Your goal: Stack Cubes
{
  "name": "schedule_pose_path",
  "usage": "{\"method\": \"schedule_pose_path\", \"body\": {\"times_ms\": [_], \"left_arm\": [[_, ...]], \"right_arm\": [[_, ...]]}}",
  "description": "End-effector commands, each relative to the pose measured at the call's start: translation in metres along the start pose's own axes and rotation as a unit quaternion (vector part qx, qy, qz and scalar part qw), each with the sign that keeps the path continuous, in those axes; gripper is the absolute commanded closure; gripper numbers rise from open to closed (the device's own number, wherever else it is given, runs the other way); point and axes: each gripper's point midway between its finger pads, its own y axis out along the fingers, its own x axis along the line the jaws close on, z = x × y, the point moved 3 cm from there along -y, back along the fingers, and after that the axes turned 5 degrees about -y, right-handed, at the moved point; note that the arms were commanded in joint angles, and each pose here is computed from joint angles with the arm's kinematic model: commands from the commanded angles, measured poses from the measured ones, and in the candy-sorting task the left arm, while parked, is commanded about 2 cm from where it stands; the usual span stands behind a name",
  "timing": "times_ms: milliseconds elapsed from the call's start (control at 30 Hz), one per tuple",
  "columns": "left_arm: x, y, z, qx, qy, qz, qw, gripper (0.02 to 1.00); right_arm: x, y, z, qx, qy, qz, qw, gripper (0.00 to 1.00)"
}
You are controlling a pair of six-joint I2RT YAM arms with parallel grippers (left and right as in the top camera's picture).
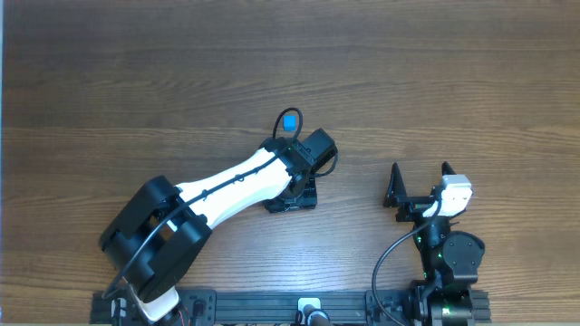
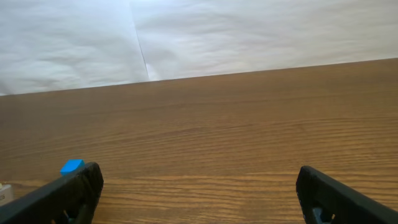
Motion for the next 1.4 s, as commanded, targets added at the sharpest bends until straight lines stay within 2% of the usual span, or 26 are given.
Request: {"method": "schedule_pose_path", "body": {"times_ms": [33, 967, 1200, 1400], "left_arm": [[0.006, 0.0062, 0.0003, -0.001, -0.005, -0.015, 1.0, 0.524], [0.012, 0.0116, 0.0005, 0.0, -0.012, -0.034, 0.999, 0.56], [0.013, 0.0148, 0.0009, 0.003, -0.013, -0.039, 0.999, 0.603], [0.0124, 0.0149, 0.0005, 0.002, -0.013, -0.037, 0.999, 0.684]], "right_arm": [[0.0014, 0.0003, 0.0027, 0.004, 0.003, -0.005, 1.0, 0.007], [0.0014, 0.0003, 0.0027, 0.004, 0.003, -0.005, 1.0, 0.009], [0.0014, 0.0003, 0.0027, 0.004, 0.003, -0.005, 1.0, 0.007], [0.0014, 0.0003, 0.0028, 0.004, 0.003, -0.005, 1.0, 0.007]]}}
